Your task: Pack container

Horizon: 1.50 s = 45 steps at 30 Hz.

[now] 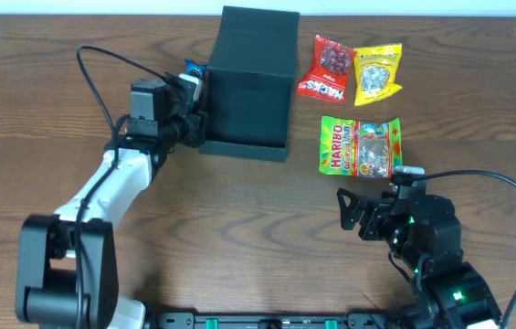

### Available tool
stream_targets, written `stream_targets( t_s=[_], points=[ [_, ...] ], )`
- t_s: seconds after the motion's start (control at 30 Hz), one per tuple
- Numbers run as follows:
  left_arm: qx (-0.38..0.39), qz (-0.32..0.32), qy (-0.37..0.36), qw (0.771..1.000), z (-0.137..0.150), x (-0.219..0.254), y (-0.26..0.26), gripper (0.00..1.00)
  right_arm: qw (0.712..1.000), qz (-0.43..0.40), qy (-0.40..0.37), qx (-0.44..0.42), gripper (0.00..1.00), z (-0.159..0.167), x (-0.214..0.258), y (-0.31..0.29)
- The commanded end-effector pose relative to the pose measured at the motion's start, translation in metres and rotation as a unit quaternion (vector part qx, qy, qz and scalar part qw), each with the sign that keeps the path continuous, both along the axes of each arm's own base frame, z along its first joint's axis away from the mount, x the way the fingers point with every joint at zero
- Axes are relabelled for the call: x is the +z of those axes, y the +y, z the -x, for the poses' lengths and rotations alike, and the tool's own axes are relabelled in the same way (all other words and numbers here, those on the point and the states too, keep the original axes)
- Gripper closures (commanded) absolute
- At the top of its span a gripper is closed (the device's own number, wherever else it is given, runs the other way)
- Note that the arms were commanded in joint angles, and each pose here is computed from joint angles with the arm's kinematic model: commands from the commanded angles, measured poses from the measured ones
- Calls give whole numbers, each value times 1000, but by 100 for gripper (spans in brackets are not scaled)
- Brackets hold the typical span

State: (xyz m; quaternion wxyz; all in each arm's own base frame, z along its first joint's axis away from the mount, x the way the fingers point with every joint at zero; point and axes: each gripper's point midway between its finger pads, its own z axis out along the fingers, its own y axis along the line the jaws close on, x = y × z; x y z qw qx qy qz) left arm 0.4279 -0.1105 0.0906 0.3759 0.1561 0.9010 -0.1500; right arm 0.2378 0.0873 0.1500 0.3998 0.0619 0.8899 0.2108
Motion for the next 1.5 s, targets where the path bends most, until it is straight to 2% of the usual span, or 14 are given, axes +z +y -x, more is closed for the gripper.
stream_targets(
  t_s=[0.0, 0.07, 0.13, 0.23, 0.5, 0.7, 1.07, 1.47],
  points=[
    [10, -26, -9, 1000, -7, -1, -6, 45, 1000, -4, -6, -14, 1, -3, 7, -4],
    [19, -47, -12, 999, -7, -4, -7, 49, 1000, -4, -6, -14, 1, -3, 7, -4],
    [26, -70, -14, 997, -6, -7, -11, 59, 1000, -4, -6, -14, 1, -3, 7, -4],
    [42, -80, -6, 996, -6, -14, -10, 64, 1000, -4, -6, -14, 1, -3, 7, -4],
    [62, -64, 25, 996, -3, -31, -11, 73, 1000, -3, -3, -14, 1, -2, 5, -4],
    [98, -33, 48, 994, 0, -33, -12, 94, 1000, -3, -2, -14, 1, -2, 5, -4],
    [115, 13, 80, 990, 11, -36, -35, 94, 1000, -3, -2, -14, 1, -2, 5, -4],
    [210, 35, 115, 970, 17, -44, -24, 94, 1000, 4, 20, -14, 1, 5, -4, -6]
  ],
)
